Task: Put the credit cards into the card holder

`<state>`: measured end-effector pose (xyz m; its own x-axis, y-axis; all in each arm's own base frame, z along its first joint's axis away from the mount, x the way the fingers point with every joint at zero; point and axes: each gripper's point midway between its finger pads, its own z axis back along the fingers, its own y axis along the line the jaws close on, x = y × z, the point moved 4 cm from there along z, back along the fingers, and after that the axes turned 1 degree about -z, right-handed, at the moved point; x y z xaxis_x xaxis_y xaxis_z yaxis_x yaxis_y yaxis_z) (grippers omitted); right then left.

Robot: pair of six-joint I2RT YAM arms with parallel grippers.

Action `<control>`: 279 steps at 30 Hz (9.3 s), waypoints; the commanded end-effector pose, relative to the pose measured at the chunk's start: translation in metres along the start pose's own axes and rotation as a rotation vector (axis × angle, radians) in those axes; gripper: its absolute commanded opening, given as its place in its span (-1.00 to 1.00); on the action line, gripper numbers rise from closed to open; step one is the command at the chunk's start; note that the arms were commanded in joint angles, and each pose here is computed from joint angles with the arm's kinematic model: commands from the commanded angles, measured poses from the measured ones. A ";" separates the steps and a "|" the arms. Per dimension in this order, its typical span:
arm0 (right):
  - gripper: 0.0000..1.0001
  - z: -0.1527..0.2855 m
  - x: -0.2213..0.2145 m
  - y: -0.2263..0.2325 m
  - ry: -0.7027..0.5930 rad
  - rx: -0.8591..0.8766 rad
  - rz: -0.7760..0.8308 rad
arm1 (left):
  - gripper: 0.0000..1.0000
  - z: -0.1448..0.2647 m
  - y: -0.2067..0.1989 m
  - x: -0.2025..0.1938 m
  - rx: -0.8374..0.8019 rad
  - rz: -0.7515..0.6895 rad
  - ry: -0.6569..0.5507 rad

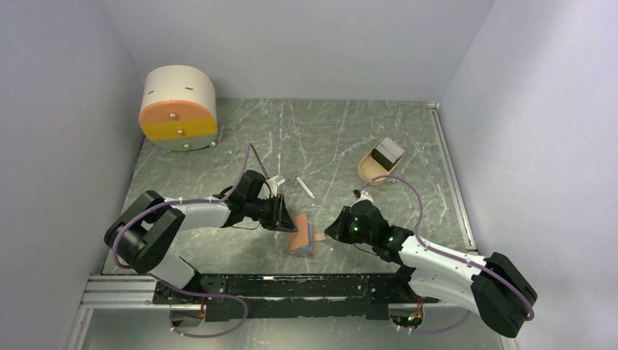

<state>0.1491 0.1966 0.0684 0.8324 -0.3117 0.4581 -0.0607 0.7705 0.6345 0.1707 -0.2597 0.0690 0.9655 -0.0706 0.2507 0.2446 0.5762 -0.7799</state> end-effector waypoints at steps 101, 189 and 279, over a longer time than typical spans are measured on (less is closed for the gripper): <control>-1.00 -0.054 -0.020 0.061 0.168 -0.246 0.462 | -0.52 -0.008 0.019 -0.015 0.040 0.099 0.013; -1.00 -0.047 -0.086 -0.017 -0.091 -0.423 0.440 | -0.54 -0.009 0.035 -0.033 0.071 0.142 0.032; -1.00 -0.015 -0.022 0.060 0.017 -0.190 0.386 | -0.53 -0.012 0.014 -0.025 0.044 0.096 0.041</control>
<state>0.1330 0.2437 0.0805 0.7788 0.0197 0.6270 -0.2256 0.9414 0.2506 0.1574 -0.2611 0.0522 0.9858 -0.0382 0.1633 0.1528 0.6052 -0.7812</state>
